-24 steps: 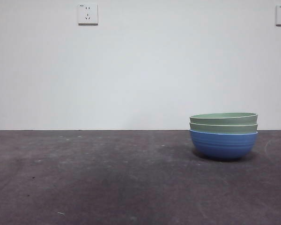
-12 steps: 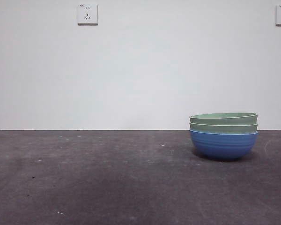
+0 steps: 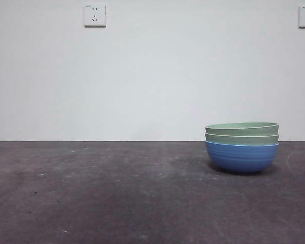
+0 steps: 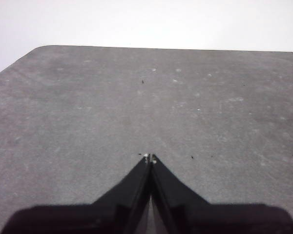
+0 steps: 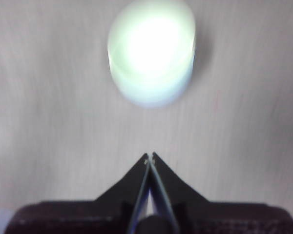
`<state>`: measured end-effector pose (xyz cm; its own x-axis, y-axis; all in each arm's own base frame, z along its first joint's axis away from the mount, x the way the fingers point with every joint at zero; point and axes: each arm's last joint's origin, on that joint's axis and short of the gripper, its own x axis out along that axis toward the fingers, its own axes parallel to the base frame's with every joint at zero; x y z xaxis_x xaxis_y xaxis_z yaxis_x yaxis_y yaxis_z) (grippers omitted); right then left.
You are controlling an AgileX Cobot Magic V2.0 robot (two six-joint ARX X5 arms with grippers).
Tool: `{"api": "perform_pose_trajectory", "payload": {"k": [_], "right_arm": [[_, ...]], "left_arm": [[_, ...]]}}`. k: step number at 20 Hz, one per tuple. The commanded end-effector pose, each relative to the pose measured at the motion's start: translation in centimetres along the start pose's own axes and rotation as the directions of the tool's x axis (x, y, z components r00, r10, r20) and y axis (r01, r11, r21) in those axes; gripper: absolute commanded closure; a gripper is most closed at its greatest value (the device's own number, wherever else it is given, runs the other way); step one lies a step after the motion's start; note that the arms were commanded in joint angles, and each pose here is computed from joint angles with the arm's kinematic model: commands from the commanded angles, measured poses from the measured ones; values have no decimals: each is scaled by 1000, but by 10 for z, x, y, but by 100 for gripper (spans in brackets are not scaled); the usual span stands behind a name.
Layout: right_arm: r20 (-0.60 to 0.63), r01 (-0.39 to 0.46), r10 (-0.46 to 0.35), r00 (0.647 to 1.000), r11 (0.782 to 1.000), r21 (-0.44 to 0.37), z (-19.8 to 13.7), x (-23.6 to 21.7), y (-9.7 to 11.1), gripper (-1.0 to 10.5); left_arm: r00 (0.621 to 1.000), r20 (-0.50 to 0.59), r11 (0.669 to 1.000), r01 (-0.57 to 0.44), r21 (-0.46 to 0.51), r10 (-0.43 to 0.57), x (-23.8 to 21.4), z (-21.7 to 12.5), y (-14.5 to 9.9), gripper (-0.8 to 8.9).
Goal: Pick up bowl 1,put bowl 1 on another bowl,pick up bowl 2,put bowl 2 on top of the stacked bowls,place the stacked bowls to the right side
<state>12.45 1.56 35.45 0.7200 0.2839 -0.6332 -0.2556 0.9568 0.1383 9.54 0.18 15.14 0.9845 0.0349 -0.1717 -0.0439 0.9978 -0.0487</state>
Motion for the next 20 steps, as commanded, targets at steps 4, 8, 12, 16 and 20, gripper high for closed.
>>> {"api": "perform_pose_trajectory", "payload": {"k": [4, 8, 12, 16, 20], "right_arm": [[326, 13, -6, 945, 1000, -19, -50, 11, -3, 945], [473, -15, 3, 881, 1000, 21, -100, 48, -11, 945], [493, 8, -33, 869, 999, 53, -134, 74, -18, 945], [485, 60, -106, 868, 992, 109, -156, 88, -23, 945], [482, 74, -133, 866, 987, 140, -170, 99, -26, 945]], "left_arm": [[1000, -7, 1000, -5, -7, 5, 1, -4, 1, 817], [1000, -6, 1000, -5, -7, 4, 1, -4, 1, 817], [1000, -7, 1000, -5, -7, 5, 1, -4, 1, 817], [1000, -6, 1000, -5, -7, 4, 1, -4, 1, 817], [1000, -6, 1000, -5, -7, 4, 1, -4, 1, 817]]}}
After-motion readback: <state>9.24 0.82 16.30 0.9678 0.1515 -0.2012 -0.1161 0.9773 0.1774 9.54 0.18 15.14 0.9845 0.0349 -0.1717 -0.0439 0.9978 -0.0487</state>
